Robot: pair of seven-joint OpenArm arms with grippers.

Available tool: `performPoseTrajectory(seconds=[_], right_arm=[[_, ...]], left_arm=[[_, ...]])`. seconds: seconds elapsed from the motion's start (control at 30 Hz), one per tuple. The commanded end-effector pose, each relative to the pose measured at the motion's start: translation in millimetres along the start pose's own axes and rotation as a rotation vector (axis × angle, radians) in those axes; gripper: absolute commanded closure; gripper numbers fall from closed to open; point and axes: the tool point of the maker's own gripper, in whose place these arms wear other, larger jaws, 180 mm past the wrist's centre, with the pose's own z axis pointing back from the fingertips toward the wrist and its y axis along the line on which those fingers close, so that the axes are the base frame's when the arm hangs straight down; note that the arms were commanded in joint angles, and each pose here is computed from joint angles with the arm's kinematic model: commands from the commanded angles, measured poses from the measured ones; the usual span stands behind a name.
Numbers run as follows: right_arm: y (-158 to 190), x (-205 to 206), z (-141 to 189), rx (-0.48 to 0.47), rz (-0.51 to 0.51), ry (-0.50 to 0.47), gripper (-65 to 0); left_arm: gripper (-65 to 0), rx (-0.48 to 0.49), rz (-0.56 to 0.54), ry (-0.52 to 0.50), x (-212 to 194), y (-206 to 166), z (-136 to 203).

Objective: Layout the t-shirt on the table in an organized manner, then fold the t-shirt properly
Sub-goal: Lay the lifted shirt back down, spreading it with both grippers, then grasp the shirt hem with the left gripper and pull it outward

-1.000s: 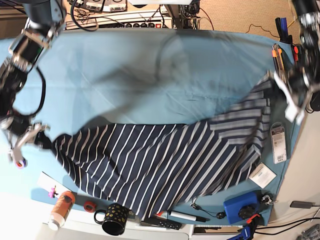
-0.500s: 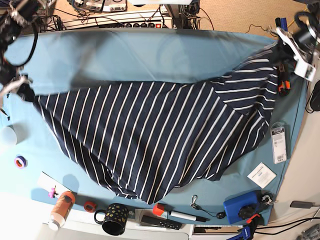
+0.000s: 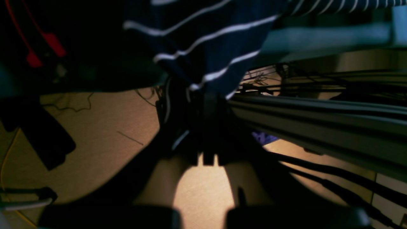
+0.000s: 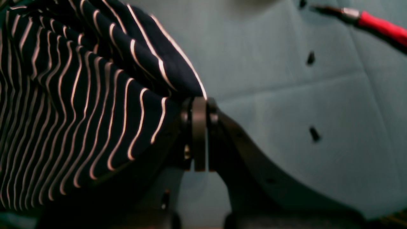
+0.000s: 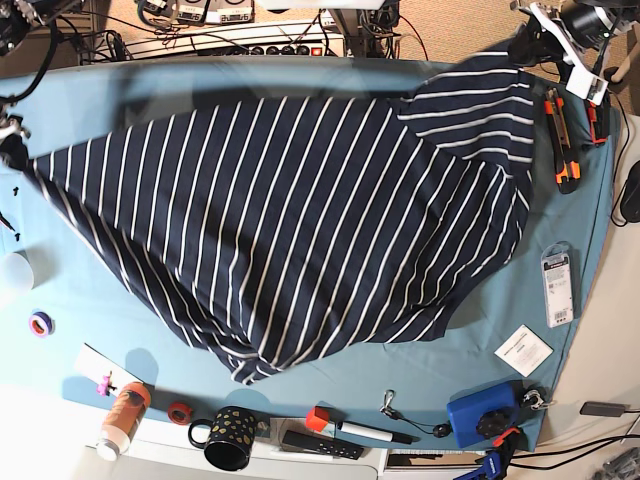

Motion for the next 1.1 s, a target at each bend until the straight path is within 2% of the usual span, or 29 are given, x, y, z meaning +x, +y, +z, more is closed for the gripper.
performPoseTrajectory(seconds=[0.0, 0.2, 0.33, 0.47, 0.5, 0.57, 0.6, 0.63, 0.7, 0.83, 0.93, 1.07], right_arm=[[2.6, 13.2, 4.5, 0.008, 0.037, -0.031, 0.0], [18.1, -17.1, -7.8, 0.061, 0.071, 0.092, 0.0], [23.5, -21.1, -11.9, 0.078, 0.077, 0.108, 0.0], [24.3, -21.0, -11.7, 0.084, 0.1, 0.107, 0.0], [24.9, -21.1, -11.6, 0.088, 0.114, 0.107, 0.0], [25.0, -21.0, -11.6, 0.089, 0.119, 0.107, 0.0], [25.1, -21.0, -11.6, 0.089, 0.119, 0.107, -2.1], [25.0, -20.7, -11.5, 0.089, 0.119, 0.106, -7.2], [25.2, -18.9, -11.1, 0.092, 0.122, 0.103, -13.7], [36.5, -5.4, -9.9, 0.154, 0.11, 0.045, -14.0], [38.1, 4.4, -9.4, 0.163, 0.119, 0.021, -14.0], [37.9, 24.3, -16.4, 0.138, 0.128, -0.039, -14.0]], left_arm=[[0.0, -0.009, -0.011, -0.003, 1.6, -3.1, 3.5], [0.0, -0.008, 0.009, 0.034, -11.0, -4.3, 6.3], [0.0, -0.007, 0.028, 0.085, -26.4, -5.8, 10.2], [0.0, -0.01, 0.029, 0.057, -21.3, -6.1, 9.8], [-3.6, -0.009, 0.029, 0.049, -20.0, -6.1, 9.7], [-15.4, -0.009, 0.029, 0.032, -16.8, -5.9, 9.6], [-20.4, -0.008, 0.029, 0.02, -14.6, -5.8, 9.5], [-24.7, -0.008, 0.029, 0.005, -12.0, -5.7, 9.5], [-29.3, -0.008, 0.027, -0.017, -7.7, -5.6, 9.3], [-29.5, -0.005, 0.006, -0.08, 9.9, -3.7, 6.5], [-29.5, -0.011, -0.033, -0.2, 40.7, -3.6, 4.9], [-29.4, -0.041, -0.211, -0.357, 91.2, -11.3, 3.9]])
